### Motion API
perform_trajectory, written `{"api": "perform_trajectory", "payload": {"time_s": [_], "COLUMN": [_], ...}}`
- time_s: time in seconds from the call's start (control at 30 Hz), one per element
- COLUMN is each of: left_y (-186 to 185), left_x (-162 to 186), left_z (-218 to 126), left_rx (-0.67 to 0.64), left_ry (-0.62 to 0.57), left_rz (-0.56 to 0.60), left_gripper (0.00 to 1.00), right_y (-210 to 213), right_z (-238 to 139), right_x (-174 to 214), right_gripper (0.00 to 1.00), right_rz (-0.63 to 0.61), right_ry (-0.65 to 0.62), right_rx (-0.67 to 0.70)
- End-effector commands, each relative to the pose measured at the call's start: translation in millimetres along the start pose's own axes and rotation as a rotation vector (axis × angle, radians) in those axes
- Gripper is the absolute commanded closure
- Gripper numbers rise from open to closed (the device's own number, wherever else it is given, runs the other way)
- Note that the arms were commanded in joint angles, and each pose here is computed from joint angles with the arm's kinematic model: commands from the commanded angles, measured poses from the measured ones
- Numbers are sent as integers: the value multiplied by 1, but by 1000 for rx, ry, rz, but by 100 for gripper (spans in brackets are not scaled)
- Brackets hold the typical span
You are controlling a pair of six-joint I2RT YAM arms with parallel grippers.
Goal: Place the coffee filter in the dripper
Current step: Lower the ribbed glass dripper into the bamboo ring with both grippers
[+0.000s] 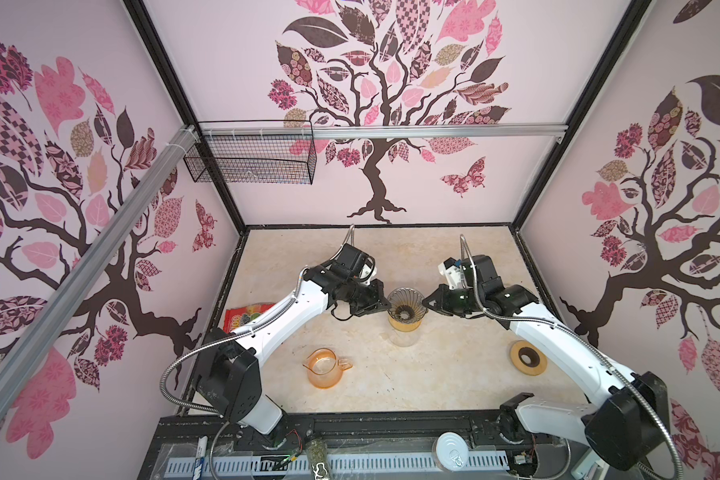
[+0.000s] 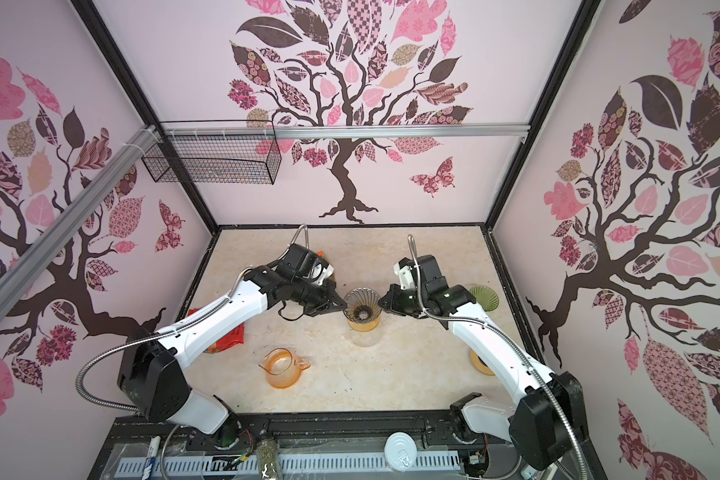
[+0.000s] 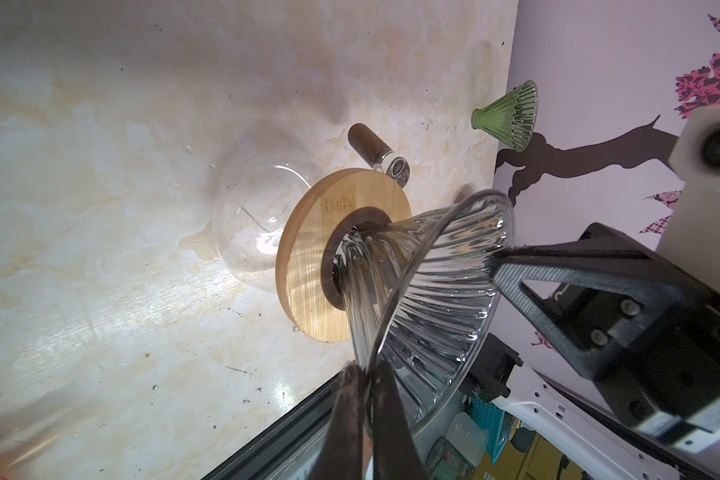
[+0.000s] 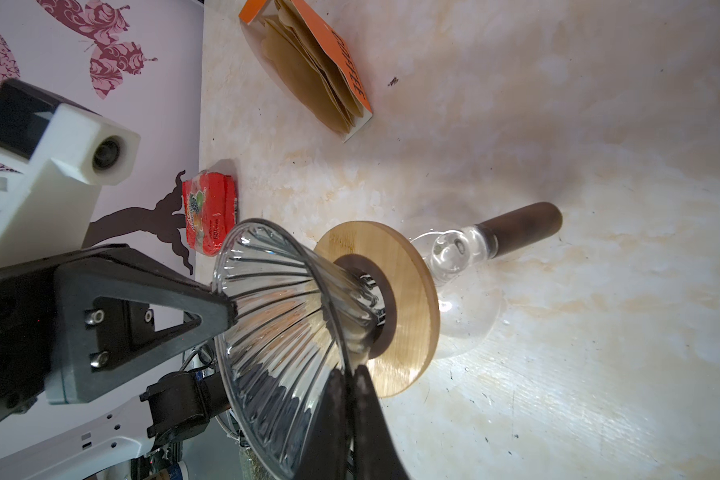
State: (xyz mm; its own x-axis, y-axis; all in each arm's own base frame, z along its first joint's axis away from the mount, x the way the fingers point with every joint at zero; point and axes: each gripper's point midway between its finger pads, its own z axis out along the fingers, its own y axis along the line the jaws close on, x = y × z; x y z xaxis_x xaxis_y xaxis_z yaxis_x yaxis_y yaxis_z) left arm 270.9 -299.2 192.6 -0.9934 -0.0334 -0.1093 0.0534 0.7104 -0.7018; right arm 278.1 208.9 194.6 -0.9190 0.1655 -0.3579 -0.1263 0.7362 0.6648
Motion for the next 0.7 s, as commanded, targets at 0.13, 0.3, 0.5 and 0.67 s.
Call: {"api": "perform_trajectory", "payload": {"time_s": [0.13, 0.3, 0.5, 0.67], "left_y": [-8, -1, 9, 14], "left_x": [-4, 0, 5, 8], "left_z": [-2, 3, 12, 16], "left_rx": [7, -12, -28, -42], "left_ry": [5, 22, 59, 76], "left_rz": [23, 4, -21, -30], "left_gripper": [100, 100, 100, 100], "right_y": [-12, -14, -20, -24], "right_z": [10, 11, 15, 15], "right_x": [10, 11, 15, 17], "right_gripper": [100, 100, 100, 100], "right_rz": [2, 0, 6, 12], "right_ry": [52, 59, 78, 78], "right_rx": [35, 49, 64, 79]}}
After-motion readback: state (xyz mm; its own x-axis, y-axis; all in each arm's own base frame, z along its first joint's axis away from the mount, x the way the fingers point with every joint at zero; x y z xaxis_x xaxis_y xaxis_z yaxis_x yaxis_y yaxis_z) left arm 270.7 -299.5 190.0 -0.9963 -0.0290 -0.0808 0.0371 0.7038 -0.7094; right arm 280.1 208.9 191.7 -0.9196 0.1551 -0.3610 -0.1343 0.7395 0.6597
